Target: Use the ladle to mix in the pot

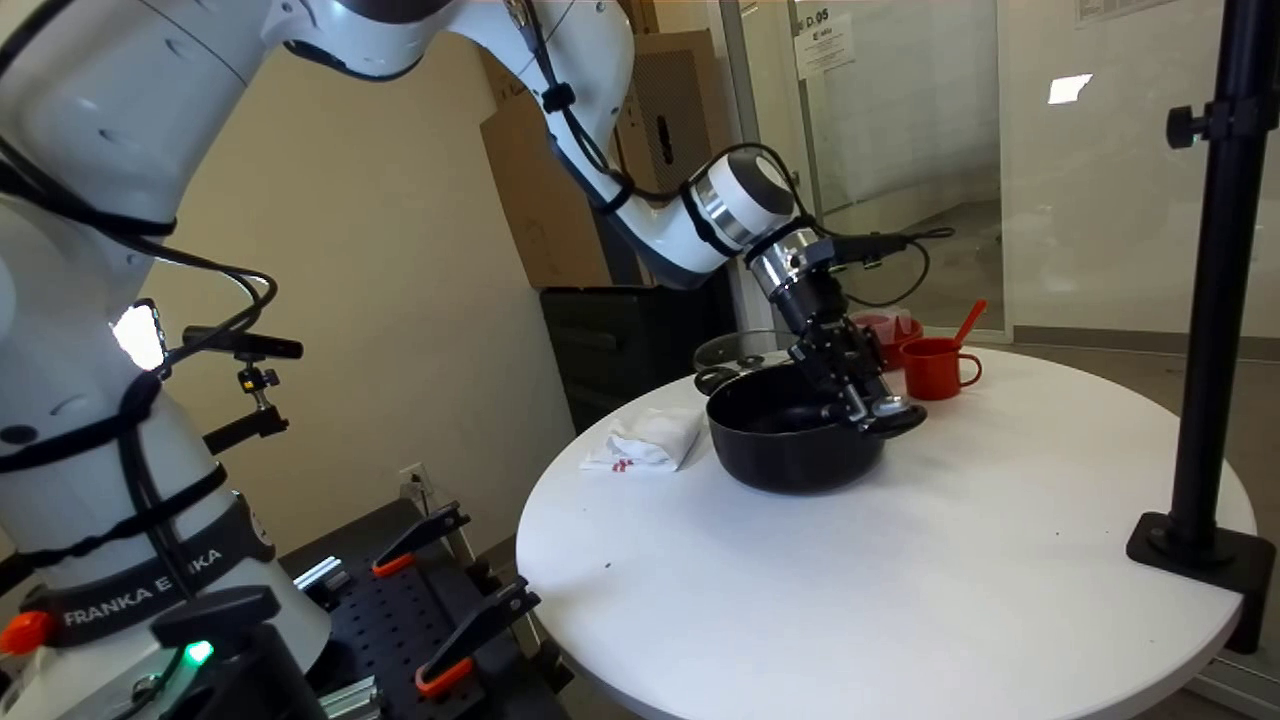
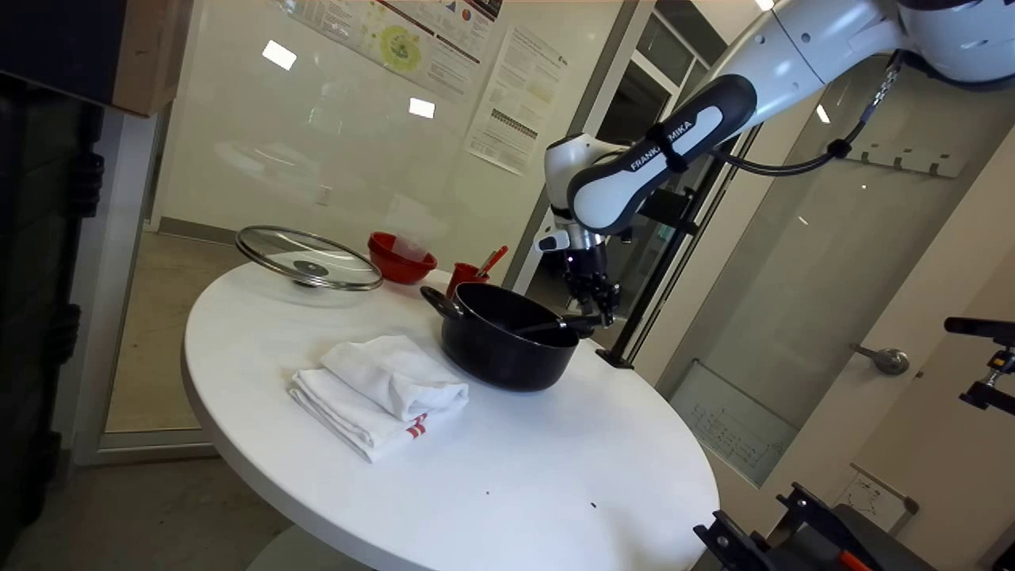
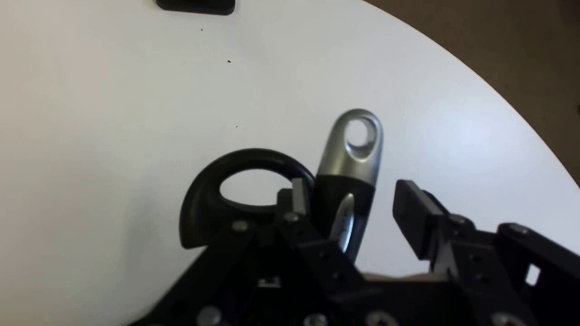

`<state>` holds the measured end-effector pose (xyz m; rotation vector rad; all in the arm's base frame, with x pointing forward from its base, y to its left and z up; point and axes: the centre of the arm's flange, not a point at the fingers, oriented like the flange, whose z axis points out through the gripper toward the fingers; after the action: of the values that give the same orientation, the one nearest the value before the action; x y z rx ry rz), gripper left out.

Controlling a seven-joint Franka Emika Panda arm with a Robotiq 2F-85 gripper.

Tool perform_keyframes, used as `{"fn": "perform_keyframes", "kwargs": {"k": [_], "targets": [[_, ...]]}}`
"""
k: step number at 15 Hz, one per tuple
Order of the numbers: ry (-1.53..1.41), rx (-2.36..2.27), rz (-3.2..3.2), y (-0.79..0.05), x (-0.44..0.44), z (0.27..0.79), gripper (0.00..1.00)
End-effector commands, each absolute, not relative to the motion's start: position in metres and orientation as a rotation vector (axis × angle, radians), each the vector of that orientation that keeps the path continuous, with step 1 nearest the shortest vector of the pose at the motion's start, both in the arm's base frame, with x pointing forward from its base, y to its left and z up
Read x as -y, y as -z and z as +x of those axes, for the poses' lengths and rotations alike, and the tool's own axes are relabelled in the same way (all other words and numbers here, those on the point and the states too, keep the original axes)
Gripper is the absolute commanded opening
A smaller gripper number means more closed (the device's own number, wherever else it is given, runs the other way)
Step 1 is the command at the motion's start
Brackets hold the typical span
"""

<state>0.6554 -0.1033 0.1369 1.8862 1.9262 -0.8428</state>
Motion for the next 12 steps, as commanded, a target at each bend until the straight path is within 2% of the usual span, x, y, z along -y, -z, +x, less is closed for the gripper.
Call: {"fn": "perform_keyframes", "kwargs": {"k": [1,3,12], "targets": [[0.851,-1.948,1.891,-0.142,0.104,0.651,0.23],[0.843,-1.943,1.897,-0.148,0.104,0.651,0.09],[0.81,-1.791,1.933,-0.212,0.086,0.656,0.08]]}}
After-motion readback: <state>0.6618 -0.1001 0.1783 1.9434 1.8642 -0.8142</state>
